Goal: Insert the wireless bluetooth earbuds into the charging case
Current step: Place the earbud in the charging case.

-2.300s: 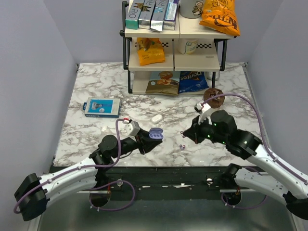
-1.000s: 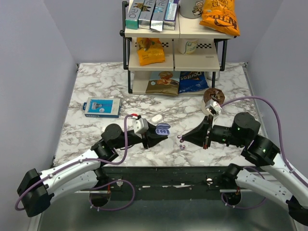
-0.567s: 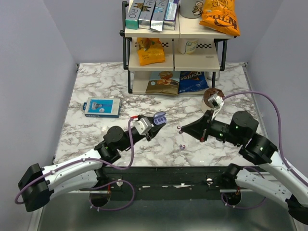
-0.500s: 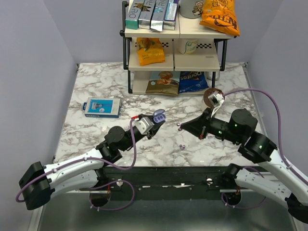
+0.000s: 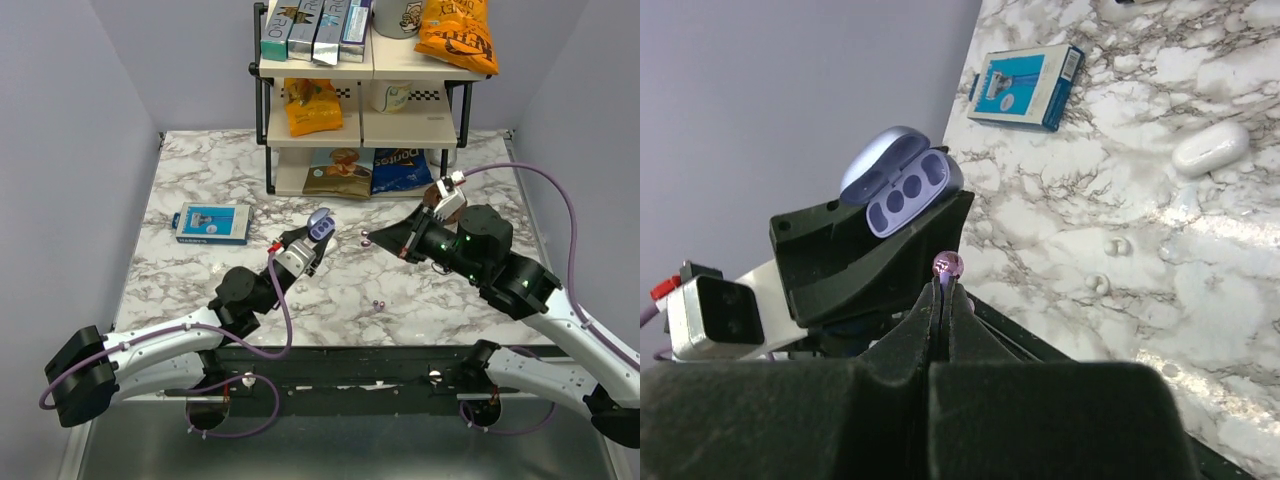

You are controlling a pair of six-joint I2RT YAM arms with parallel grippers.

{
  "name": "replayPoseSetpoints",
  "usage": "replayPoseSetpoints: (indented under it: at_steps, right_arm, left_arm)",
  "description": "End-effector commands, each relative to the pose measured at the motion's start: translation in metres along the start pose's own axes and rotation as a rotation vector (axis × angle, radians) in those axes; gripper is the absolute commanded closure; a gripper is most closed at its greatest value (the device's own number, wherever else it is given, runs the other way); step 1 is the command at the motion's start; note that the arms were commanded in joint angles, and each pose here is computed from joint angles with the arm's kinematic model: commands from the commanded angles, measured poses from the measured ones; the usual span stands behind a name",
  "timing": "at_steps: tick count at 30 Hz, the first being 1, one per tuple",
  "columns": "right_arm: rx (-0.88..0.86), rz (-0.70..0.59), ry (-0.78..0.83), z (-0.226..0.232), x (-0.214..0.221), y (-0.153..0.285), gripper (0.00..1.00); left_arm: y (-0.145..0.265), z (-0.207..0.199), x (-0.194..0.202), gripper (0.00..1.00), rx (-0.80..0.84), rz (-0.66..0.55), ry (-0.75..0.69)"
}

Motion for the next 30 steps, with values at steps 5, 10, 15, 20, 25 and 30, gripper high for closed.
replayPoseSetpoints:
  at_steps: [5, 10, 15, 20, 25, 30]
  right_arm:
    - [-0.079, 0.023, 0.204, 0.015, -0.008, 0.001, 0.99]
    - [-0.343, 0.088, 0.576, 0.020, -0.003, 0.025, 0.99]
    - [-0.419, 0.265, 0.845, 0.005, 0.008, 0.044, 0.99]
    - [-0.459, 0.353, 0.956, -0.018, 0.021, 0.051, 0.99]
    - [-0.454, 0.303, 1.028, -0.017, 0.015, 0.055, 0.99]
    - [-0.473, 0.274, 1.021, -0.011, 0.013, 0.052, 0.99]
  left_arm:
    - [0.001, -0.006, -0.008, 1.00, 0.069, -0.058, 0.024]
    - [-0.001, -0.022, -0.019, 1.00, 0.338, -0.009, 0.153]
    - [0.006, -0.020, -0.031, 1.00, 0.654, 0.030, 0.453]
    - [0.010, -0.013, -0.032, 1.00, 0.931, 0.112, 0.669]
    - [0.005, -0.019, -0.035, 1.00, 1.095, 0.153, 0.841]
    - [0.007, -0.020, -0.034, 1.00, 1.129, 0.186, 0.878]
Point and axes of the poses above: each gripper's point midway between its finger pads, its own y axis back along the fingers, its own z axis along the line the jaws close on, x = y × z, the point moved 9 cm from there along y, back along the fingers, and after that the axes turned 9 degrees about -y, right-handed, at the moved point
